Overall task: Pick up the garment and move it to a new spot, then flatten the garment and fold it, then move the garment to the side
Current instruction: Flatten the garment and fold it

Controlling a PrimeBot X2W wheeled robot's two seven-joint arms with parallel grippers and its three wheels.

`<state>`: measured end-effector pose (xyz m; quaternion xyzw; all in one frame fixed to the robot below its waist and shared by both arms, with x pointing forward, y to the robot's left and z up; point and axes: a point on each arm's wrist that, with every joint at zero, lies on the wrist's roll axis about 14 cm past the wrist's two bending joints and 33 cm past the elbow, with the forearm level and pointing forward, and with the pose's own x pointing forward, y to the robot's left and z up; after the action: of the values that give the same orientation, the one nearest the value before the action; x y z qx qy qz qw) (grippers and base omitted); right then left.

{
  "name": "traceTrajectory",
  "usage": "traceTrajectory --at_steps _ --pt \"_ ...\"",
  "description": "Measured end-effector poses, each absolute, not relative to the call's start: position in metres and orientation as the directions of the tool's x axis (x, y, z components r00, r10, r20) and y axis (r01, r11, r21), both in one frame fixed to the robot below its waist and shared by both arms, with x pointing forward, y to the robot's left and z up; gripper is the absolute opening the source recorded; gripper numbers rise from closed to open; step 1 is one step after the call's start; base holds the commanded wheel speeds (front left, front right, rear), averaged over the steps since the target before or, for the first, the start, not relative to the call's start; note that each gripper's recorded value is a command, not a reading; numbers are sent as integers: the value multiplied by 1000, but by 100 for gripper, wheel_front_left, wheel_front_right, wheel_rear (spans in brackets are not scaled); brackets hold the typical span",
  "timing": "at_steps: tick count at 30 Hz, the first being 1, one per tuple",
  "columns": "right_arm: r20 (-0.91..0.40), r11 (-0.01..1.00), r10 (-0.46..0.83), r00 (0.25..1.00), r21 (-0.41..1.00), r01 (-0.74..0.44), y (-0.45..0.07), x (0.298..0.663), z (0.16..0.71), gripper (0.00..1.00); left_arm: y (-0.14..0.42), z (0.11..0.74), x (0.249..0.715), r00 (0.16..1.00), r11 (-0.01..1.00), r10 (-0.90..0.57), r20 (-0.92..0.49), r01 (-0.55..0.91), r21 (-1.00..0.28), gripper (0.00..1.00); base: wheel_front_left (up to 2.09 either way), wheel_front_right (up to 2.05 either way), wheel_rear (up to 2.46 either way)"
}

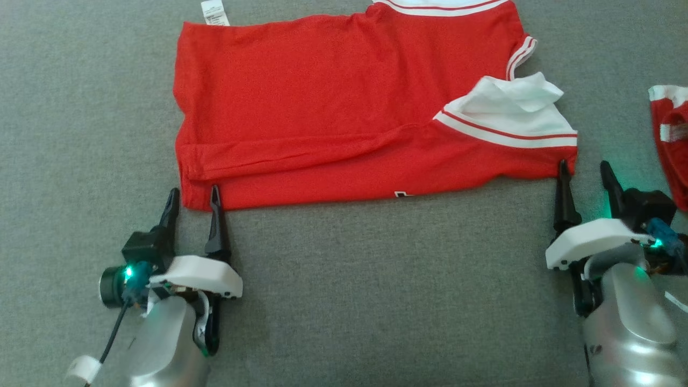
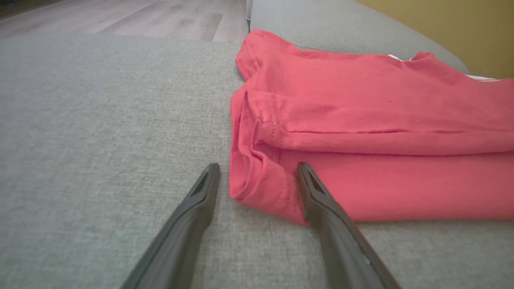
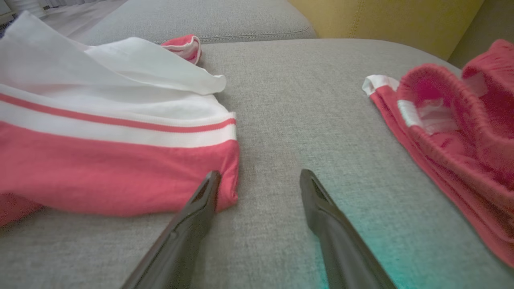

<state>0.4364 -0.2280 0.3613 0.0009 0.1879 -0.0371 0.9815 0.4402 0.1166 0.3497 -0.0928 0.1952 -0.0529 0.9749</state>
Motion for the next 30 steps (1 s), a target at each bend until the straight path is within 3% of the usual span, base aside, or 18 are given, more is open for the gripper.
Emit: traceTrajectory --at_steps 3,4,6,7,8,9,21,30 --pt "-379 997 -61 923 15 72 -223 437 357 100 112 346 440 911 974 -159 -381 81 -213 100 0 0 0" --pt "-378 997 -54 924 27 70 -220 440 357 100 111 345 439 908 972 -166 -385 84 -220 94 0 0 0" --pt "-380 997 -36 924 46 58 -214 445 357 100 106 344 439 901 967 -188 -392 101 -234 44 0 0 0" --pt "-383 997 -23 923 56 48 -210 446 356 76 104 343 439 897 964 -201 -394 109 -242 15 0 0 0" --pt "-387 997 -13 922 66 42 -207 447 355 29 101 343 440 893 962 -211 -396 118 -247 0 0 0 0" --pt "-388 996 -2 922 80 36 -203 448 355 0 100 343 440 890 960 -219 -399 125 -250 0 0 0 0" --pt "-294 986 18 956 161 31 -189 463 388 0 102 370 443 913 950 -223 -341 125 -286 0 0 0 0" --pt "-109 979 0 994 205 22 -199 491 470 0 133 473 486 986 959 -153 -68 132 -252 0 0 0 0"
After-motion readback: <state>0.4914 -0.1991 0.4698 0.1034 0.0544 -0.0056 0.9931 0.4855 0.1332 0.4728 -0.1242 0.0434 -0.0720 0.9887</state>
